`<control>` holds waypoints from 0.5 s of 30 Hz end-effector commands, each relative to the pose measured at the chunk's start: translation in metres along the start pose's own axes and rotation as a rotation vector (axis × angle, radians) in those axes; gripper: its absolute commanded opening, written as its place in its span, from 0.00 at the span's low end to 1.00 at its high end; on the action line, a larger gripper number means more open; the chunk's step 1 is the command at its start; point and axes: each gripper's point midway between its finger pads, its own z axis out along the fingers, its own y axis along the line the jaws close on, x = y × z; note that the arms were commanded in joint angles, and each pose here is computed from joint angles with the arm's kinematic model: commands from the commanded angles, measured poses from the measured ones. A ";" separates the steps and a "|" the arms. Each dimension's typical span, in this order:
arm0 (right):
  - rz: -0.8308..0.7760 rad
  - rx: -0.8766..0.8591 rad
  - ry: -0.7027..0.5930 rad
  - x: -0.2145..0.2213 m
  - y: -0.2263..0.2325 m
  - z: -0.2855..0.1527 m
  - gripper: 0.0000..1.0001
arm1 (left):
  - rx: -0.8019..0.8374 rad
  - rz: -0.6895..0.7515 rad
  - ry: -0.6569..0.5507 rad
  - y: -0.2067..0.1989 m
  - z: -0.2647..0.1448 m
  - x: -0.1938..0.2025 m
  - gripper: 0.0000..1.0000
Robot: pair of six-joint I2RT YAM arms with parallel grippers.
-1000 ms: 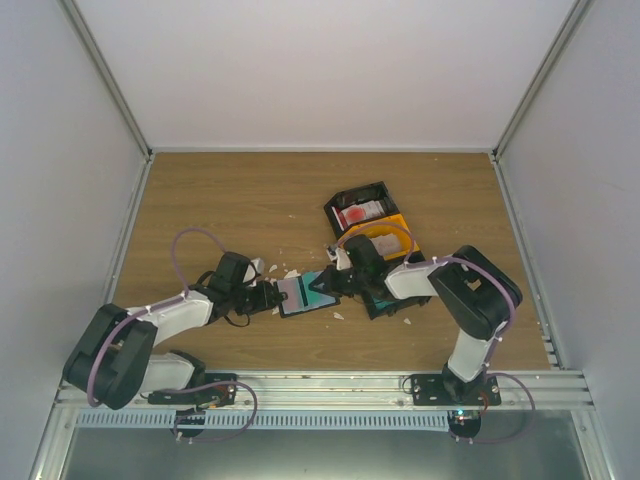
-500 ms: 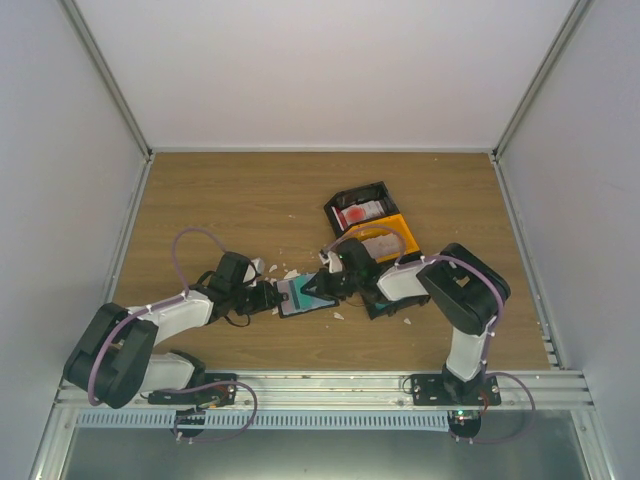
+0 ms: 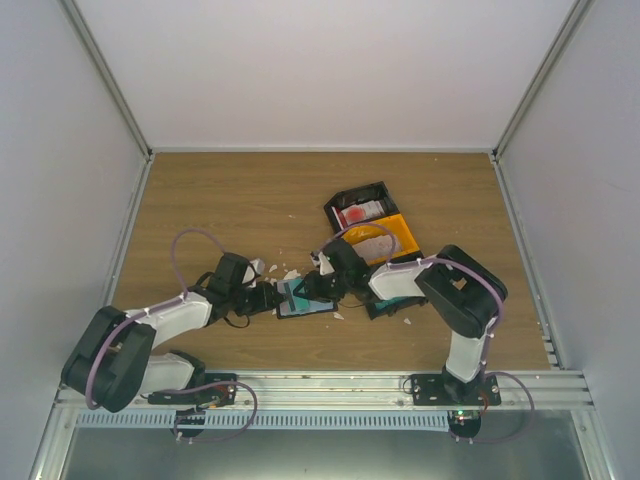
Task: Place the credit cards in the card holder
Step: Insert the credit card into the card holder.
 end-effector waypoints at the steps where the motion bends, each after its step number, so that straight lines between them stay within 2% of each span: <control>1: -0.046 0.168 -0.008 0.005 -0.015 -0.002 0.27 | 0.004 0.017 0.011 0.001 -0.001 0.007 0.39; 10: -0.133 0.366 -0.004 0.015 -0.009 0.001 0.50 | 0.080 0.029 0.052 -0.011 -0.003 0.015 0.41; 15: -0.216 0.431 0.023 0.021 0.001 0.012 0.53 | 0.131 0.038 0.070 -0.019 -0.002 0.018 0.41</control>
